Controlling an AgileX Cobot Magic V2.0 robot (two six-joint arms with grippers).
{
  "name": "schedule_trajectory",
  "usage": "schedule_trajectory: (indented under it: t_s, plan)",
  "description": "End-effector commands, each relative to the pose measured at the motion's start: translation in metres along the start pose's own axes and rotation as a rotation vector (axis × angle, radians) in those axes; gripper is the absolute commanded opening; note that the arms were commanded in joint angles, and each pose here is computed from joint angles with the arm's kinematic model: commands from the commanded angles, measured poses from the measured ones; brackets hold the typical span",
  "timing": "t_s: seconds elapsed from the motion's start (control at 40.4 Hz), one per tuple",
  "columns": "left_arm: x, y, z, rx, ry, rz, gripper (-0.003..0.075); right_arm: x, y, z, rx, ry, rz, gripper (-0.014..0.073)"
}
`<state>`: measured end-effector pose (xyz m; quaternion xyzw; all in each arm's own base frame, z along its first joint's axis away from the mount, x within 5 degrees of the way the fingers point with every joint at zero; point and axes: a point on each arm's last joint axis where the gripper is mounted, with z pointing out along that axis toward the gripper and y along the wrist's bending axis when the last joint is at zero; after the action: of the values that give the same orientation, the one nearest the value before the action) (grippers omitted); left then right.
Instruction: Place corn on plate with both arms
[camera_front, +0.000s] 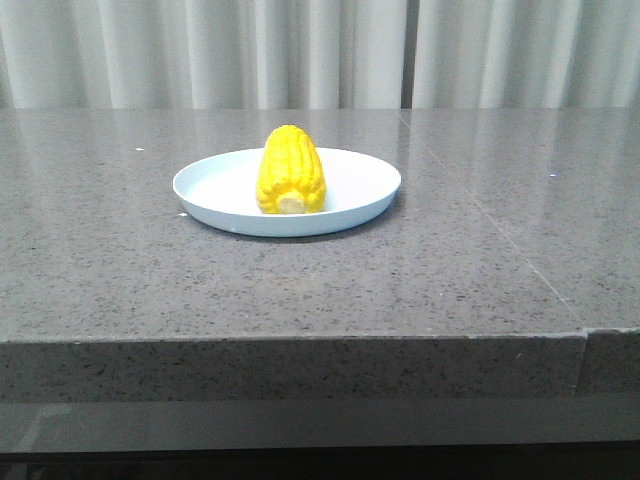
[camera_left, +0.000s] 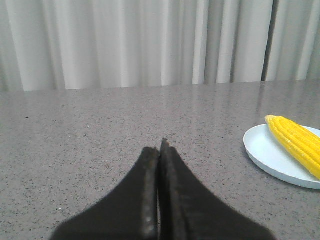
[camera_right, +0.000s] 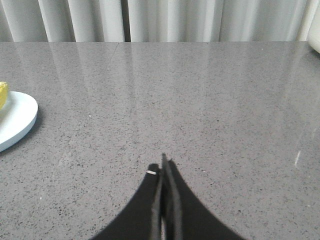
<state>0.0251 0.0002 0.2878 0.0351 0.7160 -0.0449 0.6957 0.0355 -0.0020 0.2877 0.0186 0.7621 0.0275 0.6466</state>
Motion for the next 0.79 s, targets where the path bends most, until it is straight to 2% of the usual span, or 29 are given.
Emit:
schedule_trajectory:
  t_s: [0.0,0.173,0.297,0.47,0.643,0.767]
  plan:
    - [-0.016,-0.001,-0.002,0.006,-0.104,-0.001,-0.0020,-0.015,0.001,-0.002,0.001,-0.099,-0.020,-0.0122]
    - [-0.013,-0.001,-0.001,0.008,-0.118,0.000,-0.0020,-0.015,0.001,-0.002,0.001,-0.099,-0.020,-0.0122]
    - [0.000,-0.002,0.003,0.020,-0.159,-0.005,-0.0020,-0.015,0.001,-0.002,0.001,-0.099,-0.020,-0.0122]
    - [0.025,-0.003,0.013,0.025,-0.087,-0.033,-0.0020,-0.015,0.001,-0.002,0.001,-0.099,-0.020,-0.0122]
    - [0.046,-0.002,0.022,-0.015,-0.088,-0.038,-0.0020,-0.015,0.001,-0.002,0.000,-0.100,-0.020,-0.0122]
    - [0.059,0.002,0.027,-0.084,-0.096,-0.051,-0.0020,-0.015,0.001,-0.002,0.001,-0.099,-0.020,-0.0122]
